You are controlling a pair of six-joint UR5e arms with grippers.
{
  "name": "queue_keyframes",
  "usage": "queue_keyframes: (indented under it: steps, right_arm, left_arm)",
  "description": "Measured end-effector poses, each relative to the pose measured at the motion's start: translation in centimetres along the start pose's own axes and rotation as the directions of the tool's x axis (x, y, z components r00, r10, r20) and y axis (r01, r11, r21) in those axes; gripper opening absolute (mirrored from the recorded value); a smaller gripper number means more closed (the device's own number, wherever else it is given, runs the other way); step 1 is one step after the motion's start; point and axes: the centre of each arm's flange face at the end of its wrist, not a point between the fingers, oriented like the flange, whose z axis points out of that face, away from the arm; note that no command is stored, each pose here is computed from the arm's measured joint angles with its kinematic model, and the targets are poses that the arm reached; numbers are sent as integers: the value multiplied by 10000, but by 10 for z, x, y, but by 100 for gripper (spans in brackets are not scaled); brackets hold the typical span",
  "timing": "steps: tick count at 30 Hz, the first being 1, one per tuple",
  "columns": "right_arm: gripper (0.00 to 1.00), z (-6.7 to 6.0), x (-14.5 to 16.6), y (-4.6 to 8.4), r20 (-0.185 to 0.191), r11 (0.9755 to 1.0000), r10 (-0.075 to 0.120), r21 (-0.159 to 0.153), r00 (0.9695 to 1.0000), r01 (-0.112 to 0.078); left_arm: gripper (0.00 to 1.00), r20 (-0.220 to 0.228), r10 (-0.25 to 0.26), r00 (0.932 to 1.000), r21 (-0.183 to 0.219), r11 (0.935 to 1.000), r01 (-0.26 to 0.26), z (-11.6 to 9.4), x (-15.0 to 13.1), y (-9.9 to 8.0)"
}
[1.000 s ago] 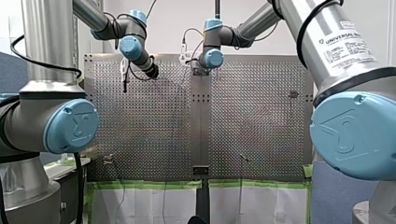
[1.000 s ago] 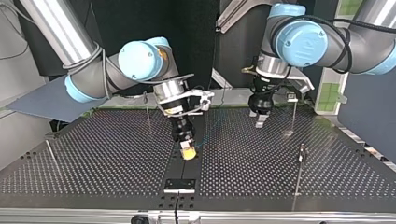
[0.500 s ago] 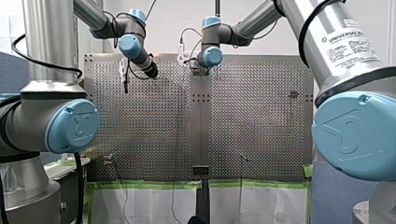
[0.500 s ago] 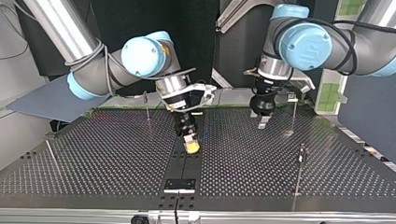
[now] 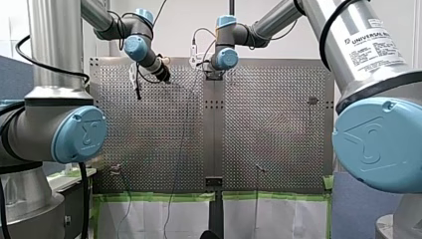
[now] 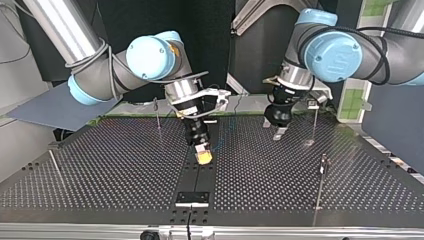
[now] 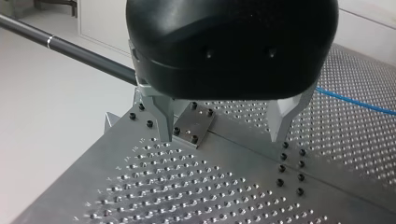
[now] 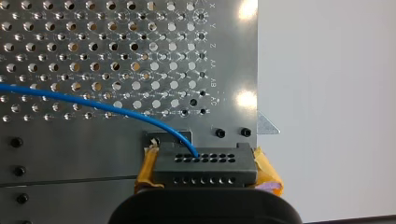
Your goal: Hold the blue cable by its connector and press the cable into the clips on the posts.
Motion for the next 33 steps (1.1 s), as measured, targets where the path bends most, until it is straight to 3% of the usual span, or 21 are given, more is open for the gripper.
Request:
queue_keyframes:
  steps: [8,17,24,33]
  right_arm:
    - [0,1,0,4,-14,10000,-8,-54,10000,8]
    - [0,1,0,5,-31,10000,-11,-89,10000,11]
    - [0,2,0,6,-33,10000,-17,-94,10000,17]
    - [0,2,0,6,-32,10000,-26,-95,10000,25]
  left_arm:
    - [100,-793,-796,9937,174,9965,813,18,13,9]
    - [100,-1430,-1685,9753,244,9845,1736,19,4,14]
    - [100,-1956,-2370,9516,393,9677,2491,17,0,12]
    - [100,-1902,-2918,9374,1211,9405,3174,24,-10,4]
